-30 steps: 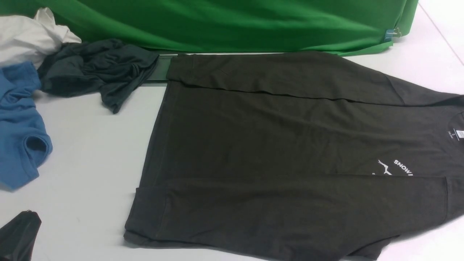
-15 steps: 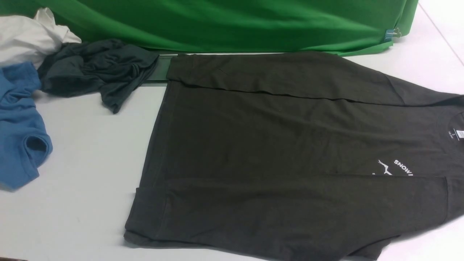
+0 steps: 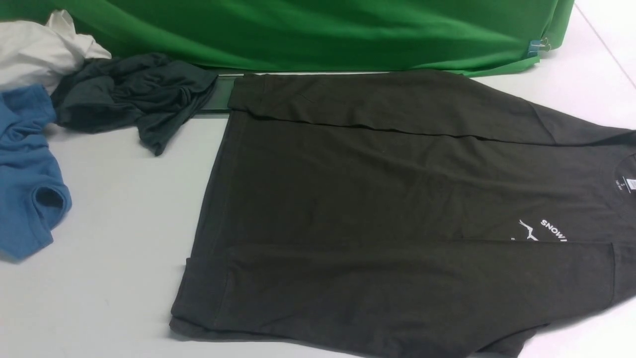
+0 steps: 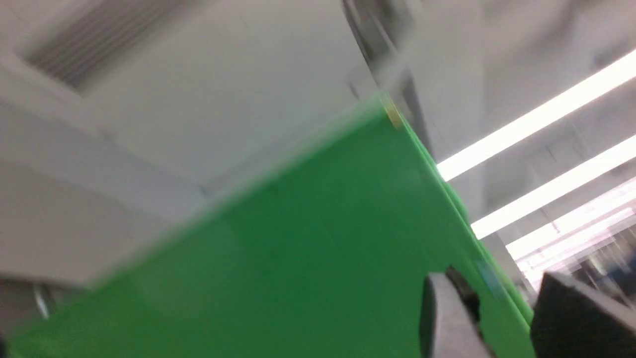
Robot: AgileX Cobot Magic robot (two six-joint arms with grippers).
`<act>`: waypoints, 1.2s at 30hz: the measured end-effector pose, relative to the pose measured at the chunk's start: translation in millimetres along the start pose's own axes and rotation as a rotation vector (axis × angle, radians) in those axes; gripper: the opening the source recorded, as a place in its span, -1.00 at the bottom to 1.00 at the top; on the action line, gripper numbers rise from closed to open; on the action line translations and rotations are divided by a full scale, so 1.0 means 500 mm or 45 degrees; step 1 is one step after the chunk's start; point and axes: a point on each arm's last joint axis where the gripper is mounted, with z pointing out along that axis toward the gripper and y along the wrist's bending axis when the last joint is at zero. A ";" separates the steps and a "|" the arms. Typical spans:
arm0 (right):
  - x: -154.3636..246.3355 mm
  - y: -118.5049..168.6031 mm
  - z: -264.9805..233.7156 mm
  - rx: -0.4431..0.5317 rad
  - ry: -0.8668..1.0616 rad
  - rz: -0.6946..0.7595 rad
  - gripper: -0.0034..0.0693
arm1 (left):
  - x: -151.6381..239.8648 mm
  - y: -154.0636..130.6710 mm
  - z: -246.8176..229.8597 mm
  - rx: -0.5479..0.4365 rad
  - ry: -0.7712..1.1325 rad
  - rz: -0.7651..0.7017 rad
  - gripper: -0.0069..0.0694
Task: Fold a long-sleeved shirt on a white desktop.
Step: 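Grasp the left edge of the dark T-shirt lying flat on the table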
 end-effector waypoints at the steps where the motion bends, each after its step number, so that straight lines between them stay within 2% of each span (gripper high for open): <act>1: -0.015 0.008 0.007 -0.012 -0.022 -0.001 -0.24 | -0.015 -0.005 0.011 0.002 -0.005 -0.002 -0.77; 2: -0.064 0.038 0.047 -0.030 -0.043 -0.022 -0.24 | -0.068 -0.020 0.063 0.000 0.012 -0.014 -0.77; 4: -0.115 0.069 0.095 -0.033 -0.028 -0.046 -0.24 | -0.119 -0.036 0.131 -0.027 0.125 -0.020 -0.77; 7: -0.166 0.104 0.171 0.007 0.112 -0.130 -0.24 | -0.150 -0.048 0.219 -0.097 0.414 -0.013 -0.77; 8: -0.173 0.108 0.181 0.006 0.118 -0.152 -0.24 | -0.154 -0.049 0.226 -0.095 0.407 -0.013 -0.77; 11: -0.159 0.111 0.267 0.080 0.470 -0.392 -0.24 | -0.099 -0.037 0.307 -0.191 0.930 0.084 -0.77; 13: -0.125 0.096 0.292 0.113 0.651 -0.468 -0.24 | -0.043 -0.023 0.326 -0.221 1.171 0.119 -0.77; 14: -0.125 0.096 0.292 0.112 0.674 -0.474 -0.24 | -0.035 -0.021 0.327 -0.223 1.202 0.123 -0.77; 15: -0.091 0.080 0.303 0.137 0.834 -0.512 -0.24 | 0.016 -0.009 0.330 -0.230 1.409 0.145 -0.77; 16: -0.060 0.065 0.308 0.160 0.969 -0.528 -0.24 | 0.055 -0.002 0.327 -0.206 1.563 0.176 -0.77; 17: -0.030 0.050 0.310 0.182 1.090 -0.532 -0.24 | 0.094 0.002 0.319 -0.126 1.729 0.223 -0.77; 19: 0.011 0.031 0.305 0.207 1.242 -0.523 -0.24 | 0.169 -0.001 0.295 0.101 1.999 0.276 -0.77; 20: 0.036 0.021 0.299 0.206 1.317 -0.519 -0.24 | 0.207 -0.009 0.278 0.263 2.104 0.275 -0.77; 21: 0.056 0.015 0.290 0.198 1.378 -0.515 -0.24 | 0.233 -0.020 0.265 0.402 2.154 0.261 -0.77; 22: 0.060 0.014 0.288 0.197 1.391 -0.513 -0.24 | 0.241 -0.024 0.263 0.435 2.165 0.256 -0.77; 23: 0.085 0.009 0.273 0.175 1.466 -0.503 -0.24 | 0.267 -0.038 0.249 0.591 2.179 0.244 -0.77; 24: 0.103 0.007 0.260 0.161 1.515 -0.497 -0.24 | 0.284 -0.050 0.242 0.683 2.171 0.219 -0.77; 26: 0.141 0.004 0.226 0.108 1.665 -0.478 -0.24 | 0.309 -0.071 0.236 0.796 2.133 0.167 -0.77; 29: 0.172 0.003 0.193 0.052 1.794 -0.476 -0.24 | 0.326 -0.089 0.246 0.832 2.045 0.098 -0.77; 32: 0.207 0.006 0.150 -0.053 1.954 -0.493 -0.24 | 0.335 -0.103 0.265 0.799 1.917 0.002 -0.77; 36: 0.213 0.019 0.140 -0.136 1.993 -0.495 -0.24 | 0.349 -0.098 0.259 0.811 1.992 0.032 -0.77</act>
